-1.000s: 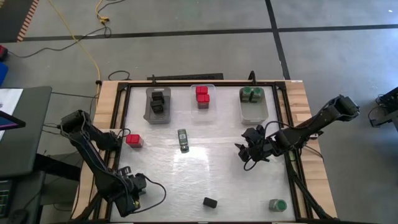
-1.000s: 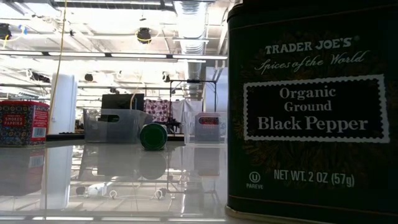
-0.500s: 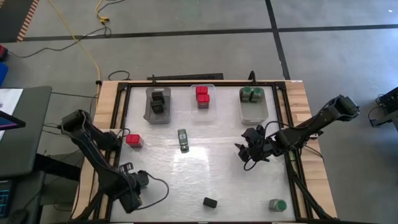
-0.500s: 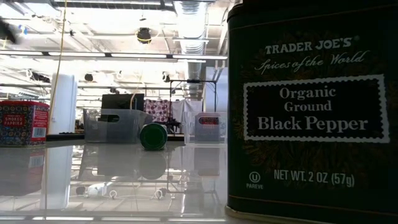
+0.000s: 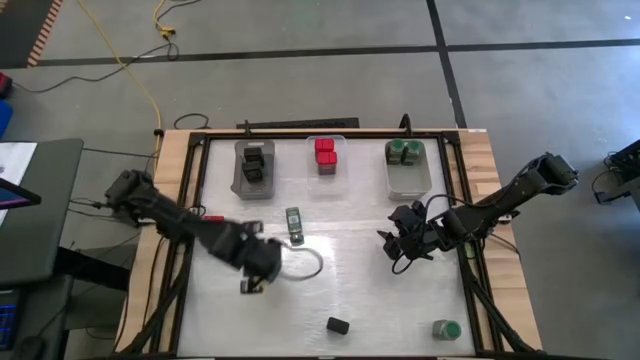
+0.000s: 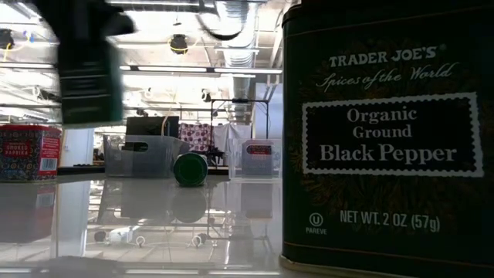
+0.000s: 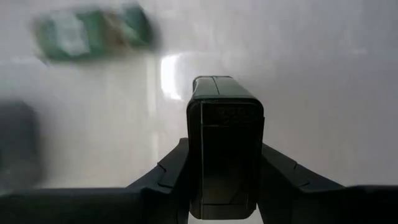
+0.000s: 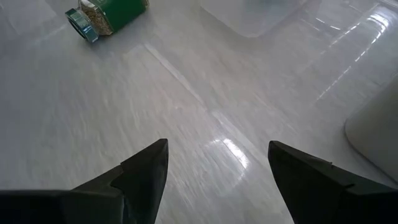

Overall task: Sort spices by type
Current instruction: Put the black seasoning can into the black bin

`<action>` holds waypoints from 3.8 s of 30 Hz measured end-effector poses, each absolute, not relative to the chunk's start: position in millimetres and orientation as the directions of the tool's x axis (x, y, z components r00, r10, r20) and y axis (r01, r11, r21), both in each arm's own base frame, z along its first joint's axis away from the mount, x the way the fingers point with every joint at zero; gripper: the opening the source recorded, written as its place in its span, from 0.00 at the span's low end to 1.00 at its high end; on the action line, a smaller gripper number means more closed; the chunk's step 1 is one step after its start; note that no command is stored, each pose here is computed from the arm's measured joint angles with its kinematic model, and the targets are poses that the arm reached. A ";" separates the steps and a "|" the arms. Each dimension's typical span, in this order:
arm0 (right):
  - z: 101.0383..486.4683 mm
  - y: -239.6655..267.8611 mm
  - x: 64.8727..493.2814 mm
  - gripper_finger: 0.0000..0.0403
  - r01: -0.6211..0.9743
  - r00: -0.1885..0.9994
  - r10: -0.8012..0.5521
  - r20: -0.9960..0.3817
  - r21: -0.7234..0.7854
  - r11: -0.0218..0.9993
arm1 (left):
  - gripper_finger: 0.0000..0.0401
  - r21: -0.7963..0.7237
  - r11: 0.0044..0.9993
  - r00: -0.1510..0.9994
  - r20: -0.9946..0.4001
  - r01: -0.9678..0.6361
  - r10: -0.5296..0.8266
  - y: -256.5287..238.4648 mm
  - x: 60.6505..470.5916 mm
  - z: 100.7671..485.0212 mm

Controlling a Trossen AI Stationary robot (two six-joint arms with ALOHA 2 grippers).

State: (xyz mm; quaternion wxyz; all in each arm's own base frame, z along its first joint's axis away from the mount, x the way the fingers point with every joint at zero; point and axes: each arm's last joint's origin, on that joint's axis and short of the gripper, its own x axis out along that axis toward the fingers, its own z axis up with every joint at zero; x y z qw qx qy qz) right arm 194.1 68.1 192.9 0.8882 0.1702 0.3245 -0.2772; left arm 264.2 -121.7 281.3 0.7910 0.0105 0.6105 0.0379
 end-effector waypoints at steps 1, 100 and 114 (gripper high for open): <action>193.0 68.0 194.0 0.76 0.603 0.636 -0.382 -0.671 0.122 0.788 | 0.31 0.075 0.997 0.252 -0.964 -0.031 0.081 -112.0 268.7 285.7; 192.4 60.3 195.7 0.76 0.595 0.614 -0.409 -0.675 0.055 0.802 | 0.39 0.001 0.997 0.195 -0.981 -0.071 0.015 188.1 221.7 218.1; 192.4 60.3 195.7 0.76 0.595 0.614 -0.409 -0.675 0.055 0.802 | 0.39 0.087 0.992 0.132 -0.986 -0.088 0.098 190.7 220.2 218.1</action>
